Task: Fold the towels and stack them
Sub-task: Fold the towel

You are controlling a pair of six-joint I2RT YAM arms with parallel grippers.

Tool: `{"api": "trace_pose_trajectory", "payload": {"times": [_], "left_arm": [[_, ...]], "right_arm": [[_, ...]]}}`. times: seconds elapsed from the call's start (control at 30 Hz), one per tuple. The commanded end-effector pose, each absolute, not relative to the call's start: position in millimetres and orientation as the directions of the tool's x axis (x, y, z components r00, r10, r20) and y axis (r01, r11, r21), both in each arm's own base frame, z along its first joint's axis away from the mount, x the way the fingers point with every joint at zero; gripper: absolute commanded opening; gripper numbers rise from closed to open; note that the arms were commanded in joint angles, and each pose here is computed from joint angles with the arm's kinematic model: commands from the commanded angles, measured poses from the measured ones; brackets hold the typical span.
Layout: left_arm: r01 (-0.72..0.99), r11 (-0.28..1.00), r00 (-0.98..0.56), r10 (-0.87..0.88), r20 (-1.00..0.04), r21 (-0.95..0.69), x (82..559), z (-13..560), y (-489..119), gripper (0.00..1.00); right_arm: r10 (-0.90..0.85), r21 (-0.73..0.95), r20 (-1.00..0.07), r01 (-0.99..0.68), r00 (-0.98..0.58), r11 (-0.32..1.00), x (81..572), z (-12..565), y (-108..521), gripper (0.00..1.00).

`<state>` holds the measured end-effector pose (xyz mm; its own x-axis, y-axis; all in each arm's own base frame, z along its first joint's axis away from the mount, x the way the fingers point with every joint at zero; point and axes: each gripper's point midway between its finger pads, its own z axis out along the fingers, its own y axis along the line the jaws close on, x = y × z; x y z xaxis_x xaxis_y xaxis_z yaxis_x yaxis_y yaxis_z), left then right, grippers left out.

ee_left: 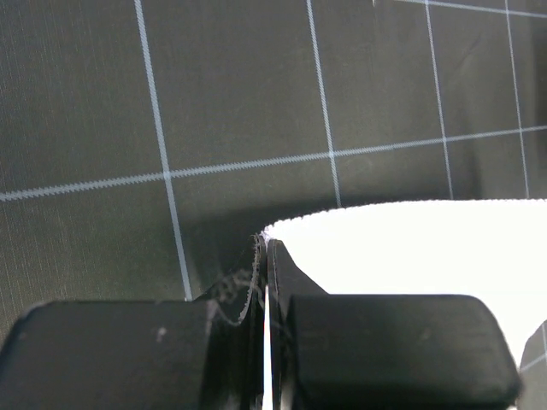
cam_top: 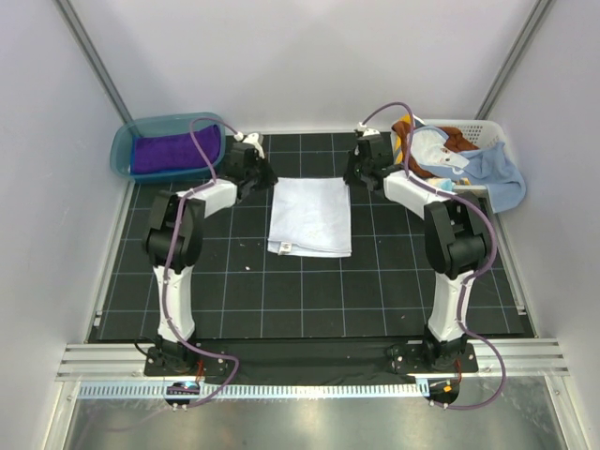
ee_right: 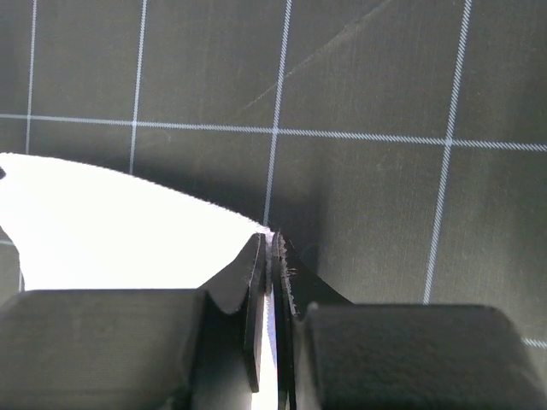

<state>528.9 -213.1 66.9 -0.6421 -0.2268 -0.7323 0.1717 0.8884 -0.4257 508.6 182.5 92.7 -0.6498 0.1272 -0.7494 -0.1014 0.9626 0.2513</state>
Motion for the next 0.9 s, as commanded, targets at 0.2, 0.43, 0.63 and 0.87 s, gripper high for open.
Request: {"api": "trace_pose_trajectory", "payload": {"times": [0.2, 0.43, 0.63, 0.87], "left_arm": [[0.244, 0.845, -0.542, -0.289, -0.789, -0.477, 514.2, 130.0, -212.5, 0.0], [0.271, 0.828, -0.546, -0.288, -0.787, -0.491, 488.5, 132.3, -211.2, 0.0], [0.269, 0.816, -0.558, -0.3, -0.774, -0.511, 465.1, 127.5, -207.7, 0.0], [0.274, 0.808, -0.573, -0.297, -0.763, -0.521, 437.2, 123.4, -208.0, 0.0]], "right_arm": [[0.16, 0.301, -0.802, -0.158, -0.575, 0.94, 496.3, 130.8, 186.6, 0.09], [0.198, 0.345, -0.816, -0.184, -0.544, 0.92, 480.1, 138.6, 188.0, 0.09], [0.214, 0.361, -0.809, -0.175, -0.547, 0.916, 461.0, 137.8, 182.6, 0.09], [0.248, 0.402, -0.799, -0.181, -0.548, 0.897, 432.5, 135.8, 182.2, 0.09]]}}
